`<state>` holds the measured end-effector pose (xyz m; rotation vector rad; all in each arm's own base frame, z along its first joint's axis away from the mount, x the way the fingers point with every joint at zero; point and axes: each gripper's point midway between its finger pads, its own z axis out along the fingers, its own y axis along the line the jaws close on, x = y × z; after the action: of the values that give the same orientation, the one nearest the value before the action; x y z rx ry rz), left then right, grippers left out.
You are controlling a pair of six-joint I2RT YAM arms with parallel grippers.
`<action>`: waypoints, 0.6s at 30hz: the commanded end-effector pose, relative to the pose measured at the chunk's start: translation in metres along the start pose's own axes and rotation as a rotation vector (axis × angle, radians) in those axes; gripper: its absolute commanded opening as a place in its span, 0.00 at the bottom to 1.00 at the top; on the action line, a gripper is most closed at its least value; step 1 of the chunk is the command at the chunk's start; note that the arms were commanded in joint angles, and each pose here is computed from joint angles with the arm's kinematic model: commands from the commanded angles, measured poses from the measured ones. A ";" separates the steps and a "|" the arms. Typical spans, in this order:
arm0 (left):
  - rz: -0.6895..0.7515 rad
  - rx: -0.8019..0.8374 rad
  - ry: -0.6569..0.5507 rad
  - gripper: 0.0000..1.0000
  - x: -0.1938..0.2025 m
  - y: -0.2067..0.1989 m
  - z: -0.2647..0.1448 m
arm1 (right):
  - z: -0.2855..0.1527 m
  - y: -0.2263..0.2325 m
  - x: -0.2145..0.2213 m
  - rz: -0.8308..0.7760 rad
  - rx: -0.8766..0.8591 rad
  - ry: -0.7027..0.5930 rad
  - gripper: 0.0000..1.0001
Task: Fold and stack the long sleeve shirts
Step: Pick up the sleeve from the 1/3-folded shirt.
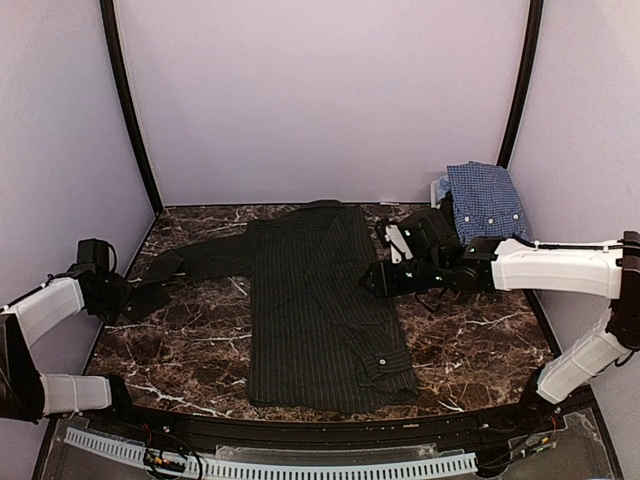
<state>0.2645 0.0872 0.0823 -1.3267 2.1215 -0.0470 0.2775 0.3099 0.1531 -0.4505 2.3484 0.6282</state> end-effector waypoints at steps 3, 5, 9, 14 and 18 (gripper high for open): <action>-0.007 0.070 0.058 0.59 0.020 -0.002 0.018 | -0.004 0.006 -0.001 -0.016 -0.033 -0.021 0.49; 0.006 0.105 0.072 0.57 0.023 -0.009 0.022 | -0.004 0.006 0.000 -0.017 -0.034 -0.020 0.49; 0.047 0.105 0.082 0.53 0.023 -0.012 0.029 | -0.003 0.005 0.002 -0.021 -0.034 -0.016 0.49; 0.073 0.046 0.067 0.52 0.021 -0.003 0.037 | 0.001 0.007 0.003 -0.021 -0.042 -0.009 0.50; 0.070 0.028 0.067 0.49 0.021 -0.002 0.043 | 0.003 0.009 0.002 -0.018 -0.050 -0.009 0.49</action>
<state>0.2774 0.0736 0.0365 -1.2625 2.2306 -0.1312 0.2722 0.3098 0.1456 -0.4749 2.3617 0.6411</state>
